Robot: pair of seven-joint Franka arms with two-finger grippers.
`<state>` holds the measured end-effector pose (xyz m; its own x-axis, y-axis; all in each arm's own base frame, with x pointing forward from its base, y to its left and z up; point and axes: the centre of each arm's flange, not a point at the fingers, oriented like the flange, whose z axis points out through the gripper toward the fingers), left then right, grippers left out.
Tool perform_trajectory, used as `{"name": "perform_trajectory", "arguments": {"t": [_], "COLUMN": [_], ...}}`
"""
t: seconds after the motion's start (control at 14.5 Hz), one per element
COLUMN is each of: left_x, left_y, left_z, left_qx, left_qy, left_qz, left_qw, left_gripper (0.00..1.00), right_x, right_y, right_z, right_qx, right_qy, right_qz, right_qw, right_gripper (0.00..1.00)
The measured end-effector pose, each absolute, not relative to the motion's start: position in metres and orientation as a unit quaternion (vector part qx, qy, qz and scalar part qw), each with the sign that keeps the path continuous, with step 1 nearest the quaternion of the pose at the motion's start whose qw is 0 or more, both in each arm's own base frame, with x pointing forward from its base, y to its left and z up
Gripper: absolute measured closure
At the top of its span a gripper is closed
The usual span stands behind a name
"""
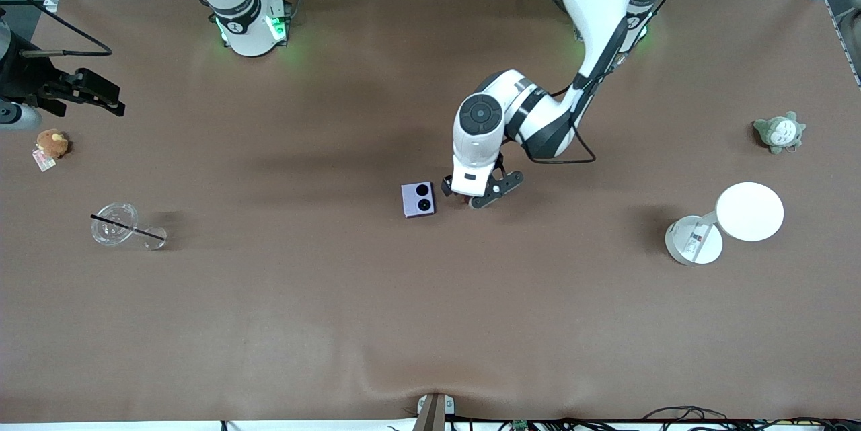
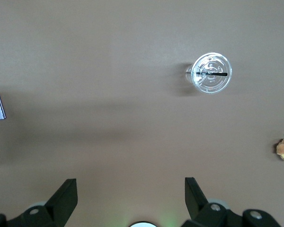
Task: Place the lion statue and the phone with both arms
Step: 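Reach the left gripper over the brown lion figurine, then grasp the lion with the left gripper while the right gripper reaches out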
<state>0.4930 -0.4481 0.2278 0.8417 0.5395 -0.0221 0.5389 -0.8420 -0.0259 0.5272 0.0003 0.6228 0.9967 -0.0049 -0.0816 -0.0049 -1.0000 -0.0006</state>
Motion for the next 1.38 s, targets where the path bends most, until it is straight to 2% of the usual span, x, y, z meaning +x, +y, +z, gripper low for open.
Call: {"name": "perform_trajectory", "arguments": {"t": [0.14, 0.28, 0.35, 0.69, 1.04, 1.24, 1.38], "left_x": [0.493, 0.493, 0.492, 0.492, 0.512, 0.54, 0.56], "left_y": [-0.449, -0.449, -0.45, -0.45, -0.44, -0.411, -0.387], "left_z": [0.214, 0.206, 0.204, 0.202, 0.216, 0.24, 0.266], "left_qx": [-0.957, -0.957, -0.957, -0.958, -0.968, -0.978, -0.983], "left_qy": [-0.289, -0.29, -0.289, -0.286, -0.249, -0.205, -0.177], "left_qz": [0.013, 0.015, 0.016, 0.013, -0.015, -0.012, -0.011], "left_qw": [0.005, 0.005, 0.006, 0.008, 0.01, 0.036, 0.043], "left_gripper": [0.0, 0.04, 0.11, 0.64, 0.65, 0.65, 0.65], "right_x": [0.527, 0.528, 0.528, 0.528, 0.536, 0.55, 0.562], "right_y": [0.001, 0.001, 0.001, 0.002, 0.001, 0.012, 0.05], "right_z": [0.622, 0.623, 0.624, 0.624, 0.603, 0.552, 0.525], "right_qx": [-0.999, -0.999, -0.999, -0.999, -0.998, -0.991, -0.989], "right_qy": [0.002, 0.002, 0.002, 0.001, 0.003, -0.005, -0.021], "right_qz": [0.041, 0.04, 0.039, 0.04, 0.065, 0.133, 0.145], "right_qw": [0.0, 0.0, 0.0, 0.0, -0.001, -0.004, -0.012], "right_gripper": [0.0, 0.0, 0.0, 0.0, 0.0, 0.0, 0.0]}}
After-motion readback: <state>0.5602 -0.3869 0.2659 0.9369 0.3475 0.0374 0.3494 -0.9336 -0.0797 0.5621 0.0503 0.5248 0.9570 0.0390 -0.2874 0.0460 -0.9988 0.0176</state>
